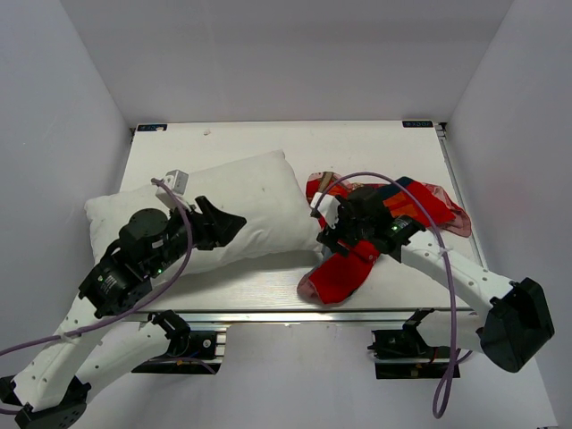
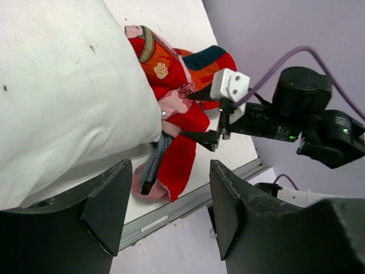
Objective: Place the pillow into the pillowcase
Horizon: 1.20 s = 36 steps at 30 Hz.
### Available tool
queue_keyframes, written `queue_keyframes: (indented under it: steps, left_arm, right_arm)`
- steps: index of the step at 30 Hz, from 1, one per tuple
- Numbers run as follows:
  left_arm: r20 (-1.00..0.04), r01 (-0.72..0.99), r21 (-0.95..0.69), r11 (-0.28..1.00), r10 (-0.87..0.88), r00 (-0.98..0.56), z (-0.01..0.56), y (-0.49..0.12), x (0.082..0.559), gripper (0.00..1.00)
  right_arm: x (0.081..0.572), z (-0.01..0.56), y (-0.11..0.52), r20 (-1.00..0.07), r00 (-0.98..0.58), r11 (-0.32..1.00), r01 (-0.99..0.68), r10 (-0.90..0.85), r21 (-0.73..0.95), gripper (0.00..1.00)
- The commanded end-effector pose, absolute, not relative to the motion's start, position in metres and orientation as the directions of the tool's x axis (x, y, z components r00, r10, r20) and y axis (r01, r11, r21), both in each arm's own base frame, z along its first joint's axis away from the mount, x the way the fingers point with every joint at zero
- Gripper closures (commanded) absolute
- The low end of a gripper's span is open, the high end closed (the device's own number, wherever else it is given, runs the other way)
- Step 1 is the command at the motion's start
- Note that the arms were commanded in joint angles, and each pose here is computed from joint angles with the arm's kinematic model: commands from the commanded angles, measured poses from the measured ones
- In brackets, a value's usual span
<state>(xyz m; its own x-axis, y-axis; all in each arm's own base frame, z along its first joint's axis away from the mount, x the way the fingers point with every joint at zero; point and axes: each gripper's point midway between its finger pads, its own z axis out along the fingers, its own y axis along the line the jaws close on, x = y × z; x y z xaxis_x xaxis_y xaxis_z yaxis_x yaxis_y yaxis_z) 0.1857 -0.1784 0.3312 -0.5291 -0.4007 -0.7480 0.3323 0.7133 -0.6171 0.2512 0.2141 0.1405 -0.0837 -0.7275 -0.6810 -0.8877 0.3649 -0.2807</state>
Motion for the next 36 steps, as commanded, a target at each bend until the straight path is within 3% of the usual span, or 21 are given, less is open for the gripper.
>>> queue_keyframes:
  steps: [1, 15, 21, 25, 26, 27, 28, 29, 36]
  left_arm:
    - [-0.733, 0.293, -0.634, 0.716, -0.436, -0.522, 0.328, -0.168, 0.182, 0.34]
    - [-0.726, 0.294, -0.639, 0.710, -0.431, -0.537, 0.318, -0.176, 0.186, 0.33]
    - [-0.722, 0.295, -0.642, 0.708, -0.427, -0.544, 0.315, -0.177, 0.185, 0.33]
    - [-0.721, 0.291, -0.642, 0.709, -0.429, -0.544, 0.313, -0.176, 0.186, 0.33]
    - [-0.721, 0.292, -0.642, 0.708, -0.430, -0.543, 0.313, -0.177, 0.186, 0.33]
    - [-0.720, 0.292, -0.642, 0.709, -0.427, -0.547, 0.311, -0.178, 0.186, 0.33]
    - [-0.720, 0.293, -0.642, 0.709, -0.426, -0.548, 0.311, -0.178, 0.186, 0.33]
    - [-0.719, 0.292, -0.642, 0.709, -0.424, -0.551, 0.310, -0.179, 0.186, 0.33]
    - [-0.733, 0.316, -0.609, 0.727, -0.366, -0.573, 0.299, -0.190, 0.194, 0.33]
  right_arm:
    - [0.284, 0.155, 0.206, -0.676, -0.051, 0.441, -0.793, -0.736, -0.420, 0.18]
    - [0.277, 0.091, 0.192, -0.556, -0.075, 0.357, -0.836, -0.827, -0.418, 0.27]
    - [0.289, 0.089, 0.188, -0.530, -0.060, 0.353, -0.807, -0.846, -0.473, 0.43]
    - [0.293, 0.091, 0.185, -0.522, -0.057, 0.354, -0.796, -0.851, -0.490, 0.60]
    - [0.294, 0.092, 0.185, -0.527, -0.060, 0.359, -0.795, -0.848, -0.488, 0.72]
    - [0.294, 0.095, 0.185, -0.533, -0.061, 0.364, -0.795, -0.844, -0.486, 0.78]
    - [0.296, 0.101, 0.188, -0.549, -0.062, 0.376, -0.792, -0.834, -0.481, 0.93]
    - [0.297, 0.106, 0.189, -0.562, -0.065, 0.388, -0.787, -0.825, -0.479, 1.00]
    - [0.309, 0.161, 0.199, -0.709, -0.144, 0.546, -0.747, -0.690, -0.380, 1.00]
